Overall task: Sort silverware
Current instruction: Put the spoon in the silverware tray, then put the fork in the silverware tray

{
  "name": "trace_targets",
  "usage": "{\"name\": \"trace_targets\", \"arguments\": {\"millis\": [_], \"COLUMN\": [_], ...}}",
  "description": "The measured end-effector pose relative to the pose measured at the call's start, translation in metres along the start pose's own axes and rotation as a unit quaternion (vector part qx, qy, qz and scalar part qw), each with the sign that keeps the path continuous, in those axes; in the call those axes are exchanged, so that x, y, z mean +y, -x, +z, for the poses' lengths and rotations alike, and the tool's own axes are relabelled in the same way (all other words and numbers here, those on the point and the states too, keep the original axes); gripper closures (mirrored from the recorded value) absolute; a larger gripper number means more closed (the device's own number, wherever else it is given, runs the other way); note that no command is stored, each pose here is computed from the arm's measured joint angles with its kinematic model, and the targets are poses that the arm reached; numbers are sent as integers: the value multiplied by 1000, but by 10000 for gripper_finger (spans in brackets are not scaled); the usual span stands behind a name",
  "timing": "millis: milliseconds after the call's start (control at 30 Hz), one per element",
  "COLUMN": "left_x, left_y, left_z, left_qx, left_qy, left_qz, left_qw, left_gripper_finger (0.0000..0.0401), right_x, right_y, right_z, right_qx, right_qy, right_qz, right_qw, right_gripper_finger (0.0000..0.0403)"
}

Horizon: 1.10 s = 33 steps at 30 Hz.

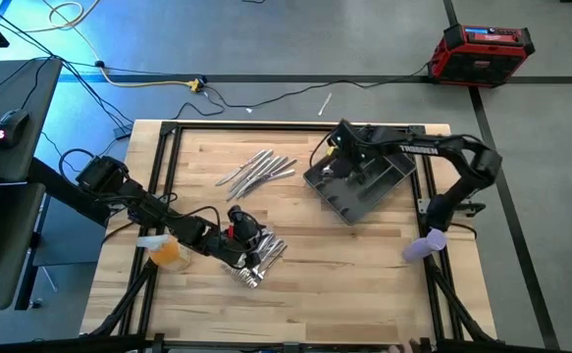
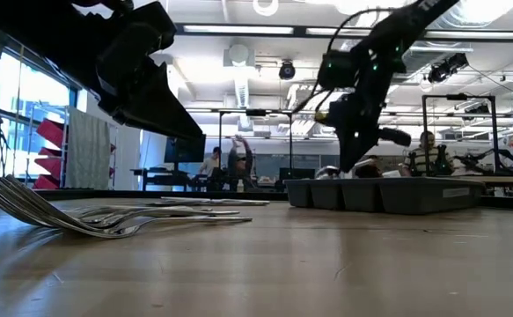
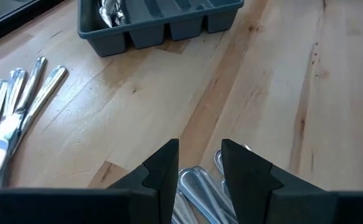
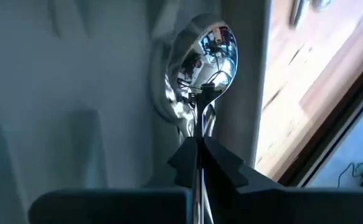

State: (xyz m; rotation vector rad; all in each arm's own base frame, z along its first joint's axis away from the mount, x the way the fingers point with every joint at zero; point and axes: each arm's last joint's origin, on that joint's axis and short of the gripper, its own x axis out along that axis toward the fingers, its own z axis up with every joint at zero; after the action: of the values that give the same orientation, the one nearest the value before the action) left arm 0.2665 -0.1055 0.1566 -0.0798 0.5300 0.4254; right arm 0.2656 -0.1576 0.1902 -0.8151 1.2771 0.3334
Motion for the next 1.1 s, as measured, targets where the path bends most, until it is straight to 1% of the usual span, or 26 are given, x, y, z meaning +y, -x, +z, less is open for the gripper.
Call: {"name": "trace_targets", "arguments": {"millis": [100,200,300,367,467,533,633,700,800,867,967,1033,1100], "left_x": [0,0,0,0,-1,-1,-1,-2,-3,-3,-3,-3,-4], "left_y": [0,0,0,1,1,1,1,2,3,3,3,3,3], "left_z": [0,0,0,0,-1,-1,-1,-1,-1,-2,-2,-2,-3], "left_qx": [-1,-1,-1,-1,-1,0,0,0,0,0,2,8,17], "left_qy": [0,-1,-1,-2,-3,-3,-1,-2,-2,-2,4,10,10], "left_qz": [3,3,3,2,-1,-2,-2,-4,-6,-6,-8,-18,-32], "left_qw": [1000,1000,1000,1000,1000,1000,1000,1000,1000,1000,1000,1000,999], "left_gripper_finger": [298,298,298,298,298,298,298,298,298,298,298,298,298], "right_x": [-3,-6,-7,-8,-9,-12,-21,-26,-26,-17,3,19,35], "right_y": [-11,-15,-16,-16,-14,-9,7,25,55,68,73,72,69], "right_z": [-3,-3,-6,-9,-14,-16,-17,-13,7,30,70,99,128], "right_qx": [2,3,7,23,42,46,47,35,-21,-72,-149,-197,-246], "right_qy": [6,15,17,10,-4,-21,-61,-87,-106,-111,-133,-162,-189], "right_qz": [0,-8,-14,-16,-23,-41,-69,-85,-99,-93,-53,-26,-9], "right_qw": [1000,1000,1000,1000,999,998,995,992,989,987,978,967,951], "right_gripper_finger": [403,401,384,361,315,283,241,220,206,205,208,210,212]}}
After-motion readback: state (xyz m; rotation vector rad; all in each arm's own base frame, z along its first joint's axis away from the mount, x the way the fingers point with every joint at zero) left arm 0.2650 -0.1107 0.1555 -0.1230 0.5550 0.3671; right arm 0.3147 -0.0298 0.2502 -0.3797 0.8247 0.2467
